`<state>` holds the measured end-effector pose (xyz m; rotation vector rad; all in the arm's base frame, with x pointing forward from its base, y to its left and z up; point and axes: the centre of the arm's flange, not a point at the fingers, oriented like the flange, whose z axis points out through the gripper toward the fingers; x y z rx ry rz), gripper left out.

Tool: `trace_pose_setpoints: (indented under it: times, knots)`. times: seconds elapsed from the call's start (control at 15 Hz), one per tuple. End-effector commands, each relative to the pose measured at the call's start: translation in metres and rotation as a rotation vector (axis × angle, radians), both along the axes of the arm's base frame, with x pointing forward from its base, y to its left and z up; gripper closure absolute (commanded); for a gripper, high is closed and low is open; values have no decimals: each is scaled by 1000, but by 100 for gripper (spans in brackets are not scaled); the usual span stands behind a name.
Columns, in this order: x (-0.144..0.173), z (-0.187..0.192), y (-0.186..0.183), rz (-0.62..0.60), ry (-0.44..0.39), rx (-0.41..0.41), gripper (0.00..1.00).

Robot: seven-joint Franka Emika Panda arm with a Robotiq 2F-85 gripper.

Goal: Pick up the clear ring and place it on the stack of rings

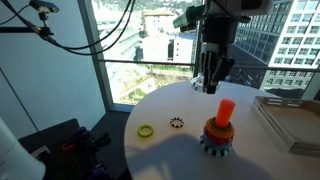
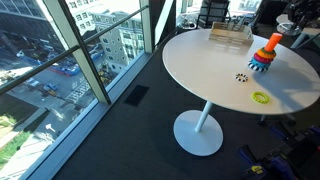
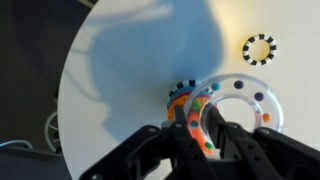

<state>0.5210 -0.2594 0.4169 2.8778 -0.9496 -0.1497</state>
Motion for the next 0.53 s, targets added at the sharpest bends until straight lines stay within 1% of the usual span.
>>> trace_pose_setpoints:
  times: [0.0, 0.2, 0.47]
  knots:
    - [15, 1, -24, -73, 11, 28, 90]
    - [21, -2, -38, -111, -12, 48, 90]
    - [29, -3, -47, -148, -37, 59, 91]
